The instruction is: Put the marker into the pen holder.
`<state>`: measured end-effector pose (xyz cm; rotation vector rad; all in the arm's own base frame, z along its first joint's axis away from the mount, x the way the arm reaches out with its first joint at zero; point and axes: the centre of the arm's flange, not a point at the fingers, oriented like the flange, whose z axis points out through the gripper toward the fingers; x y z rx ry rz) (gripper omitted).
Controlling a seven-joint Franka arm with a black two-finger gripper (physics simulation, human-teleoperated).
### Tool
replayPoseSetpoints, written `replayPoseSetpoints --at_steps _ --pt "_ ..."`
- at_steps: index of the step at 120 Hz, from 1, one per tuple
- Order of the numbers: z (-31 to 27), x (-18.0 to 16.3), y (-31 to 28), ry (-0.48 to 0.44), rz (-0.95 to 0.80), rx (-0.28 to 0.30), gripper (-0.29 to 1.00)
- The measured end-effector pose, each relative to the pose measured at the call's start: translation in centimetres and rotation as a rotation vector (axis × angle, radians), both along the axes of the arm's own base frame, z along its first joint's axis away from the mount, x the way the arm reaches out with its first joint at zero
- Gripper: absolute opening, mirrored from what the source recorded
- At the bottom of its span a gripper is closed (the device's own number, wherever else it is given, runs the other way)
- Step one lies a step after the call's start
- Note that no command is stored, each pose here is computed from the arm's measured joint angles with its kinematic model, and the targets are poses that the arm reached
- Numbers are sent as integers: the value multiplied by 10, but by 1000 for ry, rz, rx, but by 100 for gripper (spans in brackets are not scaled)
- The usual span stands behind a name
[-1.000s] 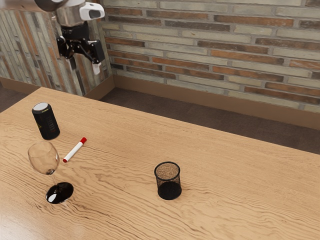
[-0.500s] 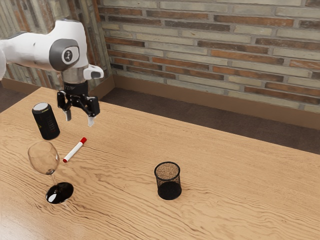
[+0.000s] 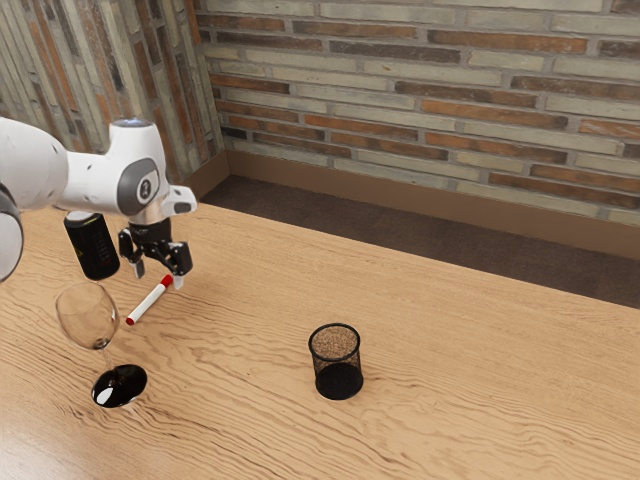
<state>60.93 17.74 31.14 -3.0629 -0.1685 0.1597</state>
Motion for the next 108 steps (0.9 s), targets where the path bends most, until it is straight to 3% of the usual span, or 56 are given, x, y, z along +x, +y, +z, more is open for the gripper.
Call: replayPoseSetpoints --at_steps 28,88,108 --pt "-24 11 35 -18 -80 6 70" --pt "-55 15 58 8 -222 -36 70" --pt "-61 21 57 10 -255 -47 65"
